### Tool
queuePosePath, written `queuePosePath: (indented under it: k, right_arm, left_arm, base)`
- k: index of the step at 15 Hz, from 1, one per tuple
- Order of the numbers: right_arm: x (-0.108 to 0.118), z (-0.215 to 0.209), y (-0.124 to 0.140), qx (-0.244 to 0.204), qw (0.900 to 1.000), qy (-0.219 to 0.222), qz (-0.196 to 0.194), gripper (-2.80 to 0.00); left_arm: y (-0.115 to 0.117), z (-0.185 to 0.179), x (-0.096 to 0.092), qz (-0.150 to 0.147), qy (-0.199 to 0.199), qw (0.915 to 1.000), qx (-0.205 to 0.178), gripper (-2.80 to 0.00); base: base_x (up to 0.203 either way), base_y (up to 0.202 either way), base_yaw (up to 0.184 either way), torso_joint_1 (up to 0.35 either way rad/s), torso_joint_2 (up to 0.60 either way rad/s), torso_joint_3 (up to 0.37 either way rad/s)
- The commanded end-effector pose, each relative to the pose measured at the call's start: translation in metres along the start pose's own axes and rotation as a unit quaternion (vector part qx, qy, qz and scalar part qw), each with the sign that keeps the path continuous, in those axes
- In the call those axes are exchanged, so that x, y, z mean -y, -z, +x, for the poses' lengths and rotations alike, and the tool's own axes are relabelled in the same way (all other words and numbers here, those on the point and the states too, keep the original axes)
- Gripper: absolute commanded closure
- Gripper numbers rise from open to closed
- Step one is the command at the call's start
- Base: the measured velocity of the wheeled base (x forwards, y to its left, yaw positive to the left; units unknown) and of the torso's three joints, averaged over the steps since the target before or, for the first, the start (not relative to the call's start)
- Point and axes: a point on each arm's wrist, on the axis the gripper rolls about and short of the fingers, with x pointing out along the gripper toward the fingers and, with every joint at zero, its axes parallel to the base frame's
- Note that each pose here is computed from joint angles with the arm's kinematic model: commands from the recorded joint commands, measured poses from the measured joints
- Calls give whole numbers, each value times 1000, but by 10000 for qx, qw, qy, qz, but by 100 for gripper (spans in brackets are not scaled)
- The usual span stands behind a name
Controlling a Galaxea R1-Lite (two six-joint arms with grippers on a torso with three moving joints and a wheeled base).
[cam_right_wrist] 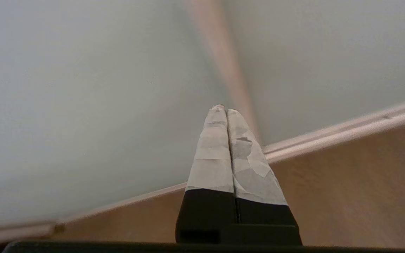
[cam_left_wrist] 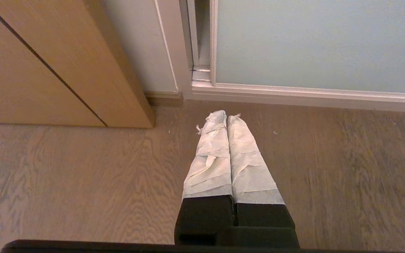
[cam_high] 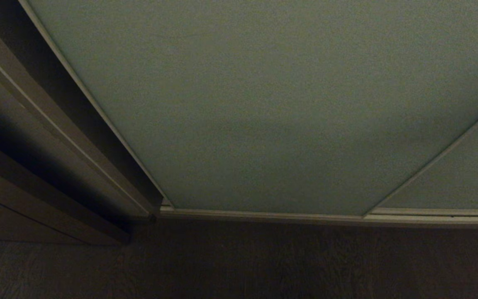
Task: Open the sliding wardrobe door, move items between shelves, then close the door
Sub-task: Close the door
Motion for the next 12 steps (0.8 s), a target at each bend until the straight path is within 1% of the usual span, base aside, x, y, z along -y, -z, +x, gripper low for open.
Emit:
queuePosePath:
  k: [1, 5, 6, 9, 11, 12]
  right_arm:
    - [-9, 1, 0, -18, 9997, -259, -44, 0]
    - [-16, 1, -8, 101, 9991, -405, -117, 0]
    - [-20, 0, -7, 91, 9985, -518, -137, 0]
    - [-23, 1, -5, 35, 9980, -621, -136, 0]
    - [-27, -10, -3, 88, 9976, -662, -161, 0]
    - [-29, -17, 3, 63, 9972, -722, -182, 0]
  left_arm:
    - [0, 0, 0, 0, 0, 10000, -8, 0]
    - [0, 0, 0, 0, -2, 10000, -8, 0]
    - [0, 0, 0, 0, 0, 10000, -8, 0]
    - [0, 0, 0, 0, 3, 10000, -8, 0]
    - [0, 0, 0, 0, -2, 10000, -8, 0]
    - [0, 0, 0, 0, 0, 10000, -8, 0]
  base:
    - [0, 0, 0, 0, 0, 0]
    - [0, 0, 0, 0, 0, 0]
    - [0, 0, 0, 0, 0, 0]
    - [0, 0, 0, 0, 0, 0]
    - [0, 0, 0, 0, 0, 0]
    - [0, 0, 0, 0, 0, 0]
